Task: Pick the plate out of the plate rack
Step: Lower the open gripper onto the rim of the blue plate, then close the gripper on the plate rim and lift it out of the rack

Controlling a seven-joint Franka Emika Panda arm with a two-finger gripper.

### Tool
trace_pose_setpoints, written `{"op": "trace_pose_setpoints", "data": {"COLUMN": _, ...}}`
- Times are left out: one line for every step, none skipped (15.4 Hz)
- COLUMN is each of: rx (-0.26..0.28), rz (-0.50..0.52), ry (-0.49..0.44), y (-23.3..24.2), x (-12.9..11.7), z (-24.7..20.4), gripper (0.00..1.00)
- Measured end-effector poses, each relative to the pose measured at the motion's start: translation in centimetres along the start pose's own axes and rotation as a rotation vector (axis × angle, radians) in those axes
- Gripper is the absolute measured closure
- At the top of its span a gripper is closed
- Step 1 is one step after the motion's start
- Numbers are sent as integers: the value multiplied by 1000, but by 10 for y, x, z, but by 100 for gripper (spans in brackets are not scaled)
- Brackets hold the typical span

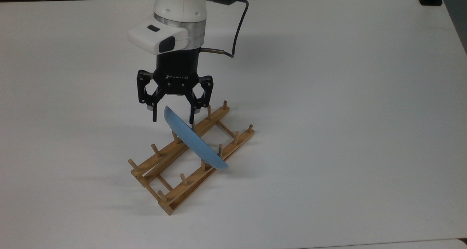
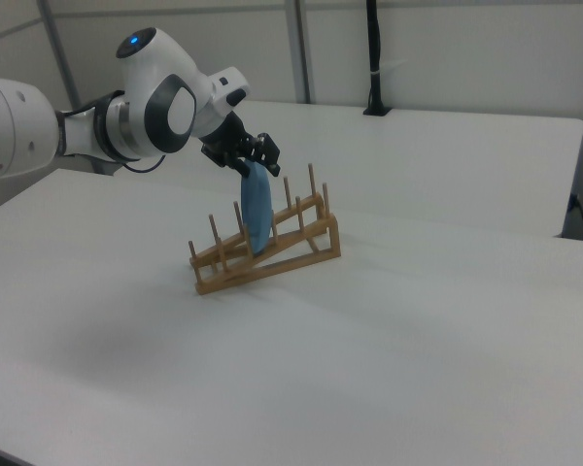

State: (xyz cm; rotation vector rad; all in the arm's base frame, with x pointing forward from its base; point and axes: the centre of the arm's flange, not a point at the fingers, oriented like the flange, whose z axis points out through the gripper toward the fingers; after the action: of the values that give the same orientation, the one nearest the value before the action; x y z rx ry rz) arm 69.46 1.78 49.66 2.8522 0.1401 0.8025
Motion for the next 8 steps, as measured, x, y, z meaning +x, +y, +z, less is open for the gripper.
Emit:
{"op": "trace_pose_setpoints", "data": {"rx": 0, "rz": 9, "ry": 3, "y": 0, "x": 1, "z": -1, "gripper": 38}}
{"op": "trace_pose_setpoints", "data": {"rx": 0, "rz": 14, "ry": 5, "y": 0, "x": 2, "z": -3, "gripper": 41}}
{"op": "trace_pose_setpoints", "data": {"rx": 1, "rz": 14, "ry": 7, "y": -1, "x": 2, "z": -3, "gripper": 42}}
{"op": "trace_pose_setpoints", "data": {"rx": 2, "rz": 13, "ry": 8, "y": -2, "x": 2, "z": -4, "gripper": 50}}
{"op": "trace_pose_setpoints", "data": {"rx": 3, "rz": 12, "ry": 8, "y": -3, "x": 2, "z": -4, "gripper": 59}}
{"op": "trace_pose_setpoints", "data": {"rx": 4, "rz": 13, "ry": 9, "y": -4, "x": 3, "z": -5, "gripper": 67}}
{"op": "trace_pose_setpoints", "data": {"rx": 5, "rz": 11, "ry": 9, "y": -6, "x": 3, "z": -5, "gripper": 67}}
{"op": "trace_pose_setpoints", "data": {"rx": 5, "rz": 10, "ry": 11, "y": -6, "x": 3, "z": -6, "gripper": 73}}
